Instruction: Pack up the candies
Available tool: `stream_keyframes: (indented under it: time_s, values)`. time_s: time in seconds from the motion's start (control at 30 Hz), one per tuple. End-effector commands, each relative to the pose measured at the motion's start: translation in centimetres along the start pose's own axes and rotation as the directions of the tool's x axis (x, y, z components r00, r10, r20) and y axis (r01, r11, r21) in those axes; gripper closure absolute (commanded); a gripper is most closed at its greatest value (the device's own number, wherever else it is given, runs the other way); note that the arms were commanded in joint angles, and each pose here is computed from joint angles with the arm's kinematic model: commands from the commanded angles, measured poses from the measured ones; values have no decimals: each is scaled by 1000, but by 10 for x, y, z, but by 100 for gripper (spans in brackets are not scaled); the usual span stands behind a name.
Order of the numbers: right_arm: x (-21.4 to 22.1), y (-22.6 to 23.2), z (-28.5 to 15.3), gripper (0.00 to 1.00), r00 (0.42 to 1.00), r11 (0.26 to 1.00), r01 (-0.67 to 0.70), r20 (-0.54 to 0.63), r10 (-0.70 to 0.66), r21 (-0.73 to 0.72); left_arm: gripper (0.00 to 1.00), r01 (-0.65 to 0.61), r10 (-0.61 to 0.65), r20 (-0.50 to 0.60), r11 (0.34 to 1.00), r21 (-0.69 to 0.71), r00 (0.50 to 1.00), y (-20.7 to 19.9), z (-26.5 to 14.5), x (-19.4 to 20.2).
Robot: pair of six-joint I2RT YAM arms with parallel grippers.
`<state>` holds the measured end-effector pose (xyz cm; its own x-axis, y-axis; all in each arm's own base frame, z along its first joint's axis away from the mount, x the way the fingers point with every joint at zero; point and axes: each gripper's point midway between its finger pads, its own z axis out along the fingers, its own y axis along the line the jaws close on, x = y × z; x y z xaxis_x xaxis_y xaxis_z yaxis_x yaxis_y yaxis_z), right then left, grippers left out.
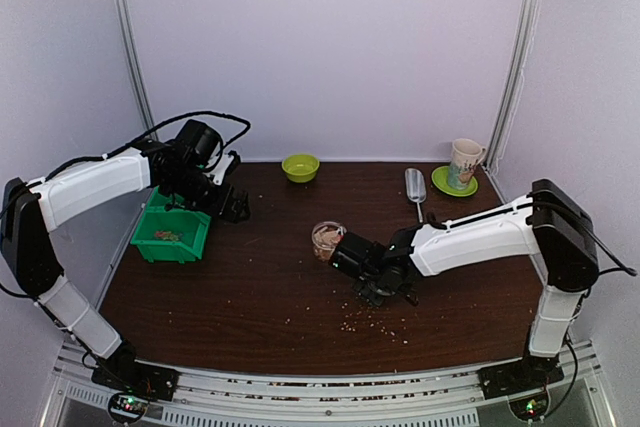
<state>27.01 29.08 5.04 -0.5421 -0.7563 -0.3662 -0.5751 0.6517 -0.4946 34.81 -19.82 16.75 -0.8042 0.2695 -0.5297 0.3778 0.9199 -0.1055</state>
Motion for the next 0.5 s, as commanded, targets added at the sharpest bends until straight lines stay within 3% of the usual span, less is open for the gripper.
stream_keyframes:
  time_s: [0.0,0.47]
  values:
    - [-2,-7,1,29,999,993,35,-19,-33,110,2,5,-6,48,1000,13,999,-2,-6,-11]
    - [9,-1,26,45,989,971,128,-95,-111,204,2,5,-6,48,1000,13,999,-2,-6,-11]
